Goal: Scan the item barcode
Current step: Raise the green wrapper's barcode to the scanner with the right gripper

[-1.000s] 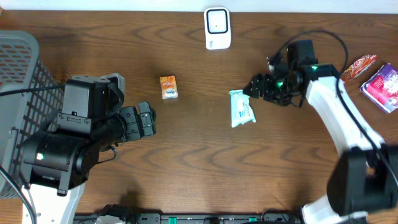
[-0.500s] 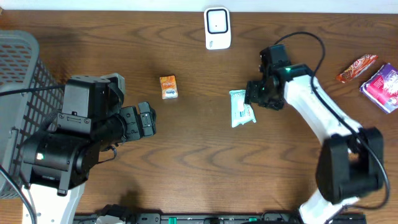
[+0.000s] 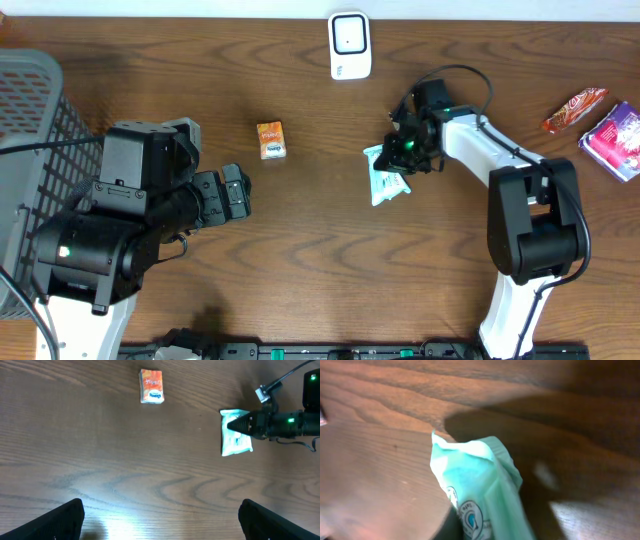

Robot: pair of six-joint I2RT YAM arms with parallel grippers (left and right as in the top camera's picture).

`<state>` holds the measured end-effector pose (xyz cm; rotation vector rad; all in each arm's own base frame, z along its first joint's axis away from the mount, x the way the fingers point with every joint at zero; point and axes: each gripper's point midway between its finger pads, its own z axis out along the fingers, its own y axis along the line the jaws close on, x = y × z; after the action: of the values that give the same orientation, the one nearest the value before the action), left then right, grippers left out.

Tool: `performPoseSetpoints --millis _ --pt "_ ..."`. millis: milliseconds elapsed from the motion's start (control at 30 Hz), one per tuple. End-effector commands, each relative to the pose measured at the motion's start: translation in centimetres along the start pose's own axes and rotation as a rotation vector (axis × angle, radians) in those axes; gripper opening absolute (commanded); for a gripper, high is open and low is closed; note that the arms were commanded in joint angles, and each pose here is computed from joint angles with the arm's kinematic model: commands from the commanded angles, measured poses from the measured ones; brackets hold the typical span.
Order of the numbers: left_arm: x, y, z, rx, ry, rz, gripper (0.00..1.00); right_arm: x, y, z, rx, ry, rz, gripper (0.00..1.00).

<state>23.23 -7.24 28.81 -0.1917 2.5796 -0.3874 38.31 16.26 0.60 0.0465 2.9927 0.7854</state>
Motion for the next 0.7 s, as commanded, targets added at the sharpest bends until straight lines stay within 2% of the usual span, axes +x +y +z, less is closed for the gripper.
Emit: performPoseSetpoints --millis 0,167,233,300,400,500,667 --pt "0.0 0.1 -0.1 -0.006 -0.001 0.01 0.98 1.0 0.0 -0.3 -0.089 0.053 0.06 0.01" --pt "0.0 0.1 -0.1 -0.006 -0.001 0.01 0.98 0.1 7.1 -6.2 -0.526 0.04 0.041 0.01" --pt "0.0 0.1 -0.1 -0.006 -0.001 0.01 0.98 0.0 9.9 -9.3 -0.716 0.074 0.089 0.02" --pt "0.0 0.1 -0.1 -0.006 -0.001 0.01 0.98 -0.1 11.1 -10.8 -0.799 0.125 0.166 0.03" --pt "0.0 0.1 -0.1 -0.006 -0.001 0.01 0.98 0.0 11.6 -11.2 -0.822 0.208 0.313 0.02" --pt "0.0 0.1 -0.1 -0.006 -0.001 0.01 0.98 0.2 12.0 -11.1 -0.825 0.236 0.344 0.01" --pt "0.0 0.1 -0.1 -0.006 -0.001 0.01 0.98 -3.3 10.2 -7.6 -0.578 -0.039 0.206 0.01"
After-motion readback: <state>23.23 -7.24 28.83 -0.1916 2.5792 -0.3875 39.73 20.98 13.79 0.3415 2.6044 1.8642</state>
